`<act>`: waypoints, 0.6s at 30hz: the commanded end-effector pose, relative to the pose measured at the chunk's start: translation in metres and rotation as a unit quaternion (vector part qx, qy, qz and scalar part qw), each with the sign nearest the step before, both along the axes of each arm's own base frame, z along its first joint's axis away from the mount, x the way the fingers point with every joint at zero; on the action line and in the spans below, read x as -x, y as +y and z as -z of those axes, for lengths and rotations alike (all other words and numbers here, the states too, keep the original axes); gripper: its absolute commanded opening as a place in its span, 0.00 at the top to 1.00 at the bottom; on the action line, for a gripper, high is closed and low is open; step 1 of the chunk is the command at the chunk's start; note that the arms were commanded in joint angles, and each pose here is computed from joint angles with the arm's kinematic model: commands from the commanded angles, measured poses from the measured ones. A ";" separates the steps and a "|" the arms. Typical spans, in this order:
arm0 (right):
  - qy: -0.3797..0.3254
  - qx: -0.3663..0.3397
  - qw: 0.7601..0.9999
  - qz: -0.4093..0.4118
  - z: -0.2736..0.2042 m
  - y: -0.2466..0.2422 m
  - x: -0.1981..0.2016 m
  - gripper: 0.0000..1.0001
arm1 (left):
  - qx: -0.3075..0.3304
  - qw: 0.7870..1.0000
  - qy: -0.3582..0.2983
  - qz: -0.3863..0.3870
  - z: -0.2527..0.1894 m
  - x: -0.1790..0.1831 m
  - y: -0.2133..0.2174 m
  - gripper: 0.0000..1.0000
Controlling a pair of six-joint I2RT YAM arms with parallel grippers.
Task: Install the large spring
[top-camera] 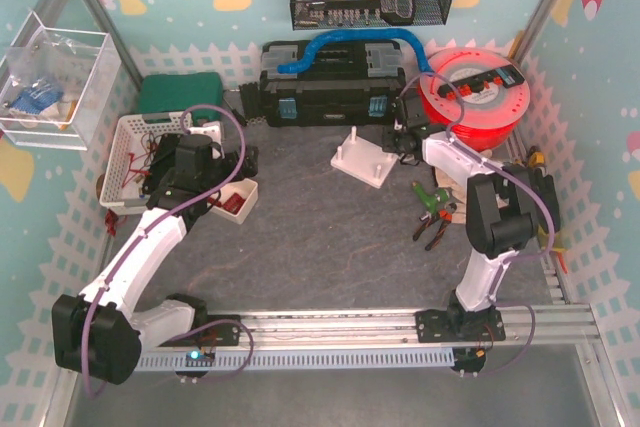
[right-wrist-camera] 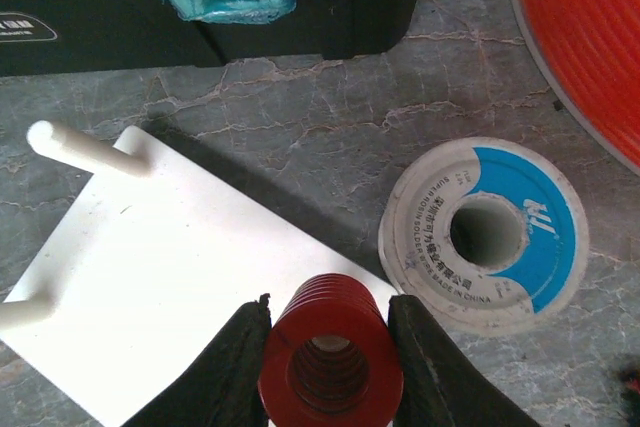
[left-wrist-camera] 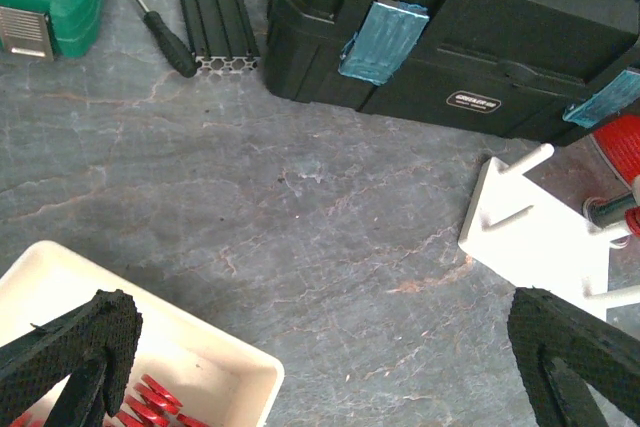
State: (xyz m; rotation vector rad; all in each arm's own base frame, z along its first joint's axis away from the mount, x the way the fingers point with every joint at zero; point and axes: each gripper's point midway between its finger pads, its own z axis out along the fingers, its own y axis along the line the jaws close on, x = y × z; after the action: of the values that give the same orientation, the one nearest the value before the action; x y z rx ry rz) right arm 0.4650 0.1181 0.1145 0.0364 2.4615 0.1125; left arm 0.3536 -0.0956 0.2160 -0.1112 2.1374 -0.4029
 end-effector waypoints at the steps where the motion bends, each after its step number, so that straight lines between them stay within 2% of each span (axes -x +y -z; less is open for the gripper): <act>1: -0.002 -0.001 1.000 -0.002 0.011 0.003 -0.015 0.97 | 0.006 1.000 0.000 0.006 -0.008 0.000 -0.003 0.01; 7: 0.030 -0.010 0.999 0.002 0.039 0.007 -0.014 0.83 | 0.007 1.000 0.014 0.001 0.000 0.004 -0.002 0.01; 14: 0.031 0.007 0.999 0.005 0.024 0.000 -0.010 0.50 | 0.006 0.998 0.046 -0.033 0.013 0.005 0.009 0.01; 17: 0.017 0.010 1.000 0.005 -0.002 -0.003 -0.004 0.34 | 0.000 0.998 0.057 -0.038 0.017 0.006 0.011 0.02; 18: 0.015 0.011 1.000 0.004 -0.008 -0.004 -0.001 0.31 | -0.001 0.997 0.064 -0.041 0.020 0.006 0.012 0.02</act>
State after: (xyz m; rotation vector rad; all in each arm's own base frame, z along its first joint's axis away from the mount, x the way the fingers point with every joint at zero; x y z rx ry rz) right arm 0.4674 0.1225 0.0759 0.0230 2.5556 0.1036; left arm 0.3471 -0.0913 0.1964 -0.1767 2.2224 -0.3885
